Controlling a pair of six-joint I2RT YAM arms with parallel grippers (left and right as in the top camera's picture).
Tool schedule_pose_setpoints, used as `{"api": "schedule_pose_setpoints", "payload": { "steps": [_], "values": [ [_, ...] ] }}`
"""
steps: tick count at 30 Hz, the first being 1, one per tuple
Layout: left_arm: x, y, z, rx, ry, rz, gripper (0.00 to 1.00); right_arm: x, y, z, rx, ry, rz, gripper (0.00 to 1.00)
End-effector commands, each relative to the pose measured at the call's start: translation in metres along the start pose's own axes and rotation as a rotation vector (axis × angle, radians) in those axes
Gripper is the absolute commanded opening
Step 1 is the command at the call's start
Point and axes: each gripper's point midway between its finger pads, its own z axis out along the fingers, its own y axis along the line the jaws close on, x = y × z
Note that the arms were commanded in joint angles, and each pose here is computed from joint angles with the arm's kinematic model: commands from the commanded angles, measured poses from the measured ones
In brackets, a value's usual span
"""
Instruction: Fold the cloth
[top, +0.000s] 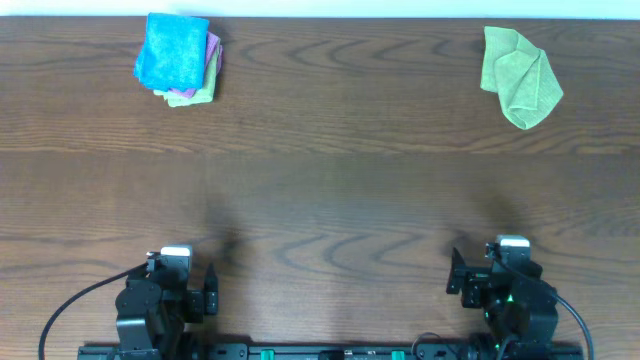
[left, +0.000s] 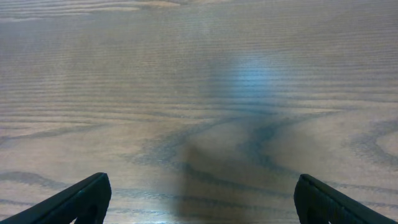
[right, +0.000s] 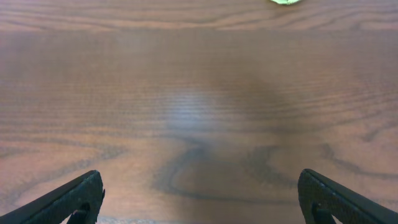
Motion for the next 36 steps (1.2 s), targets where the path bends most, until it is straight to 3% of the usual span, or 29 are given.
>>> {"api": "schedule_pose_setpoints", "payload": {
  "steps": [1, 7, 36],
  "values": [
    [0.007, -0.002, 0.004, 0.006, 0.021, 0.02, 0.95, 0.005, -0.001, 0.001, 0.005, 0.011, -0.019, 0.99],
    [0.007, -0.001, 0.004, 0.006, 0.021, 0.02, 0.95, 0.02, 0.003, 0.004, -0.021, 0.063, -0.03, 0.99],
    [0.007, -0.001, 0.004, 0.006, 0.021, 0.02, 0.95, 0.02, 0.003, 0.004, -0.021, 0.063, -0.03, 0.99]
  ]
}}
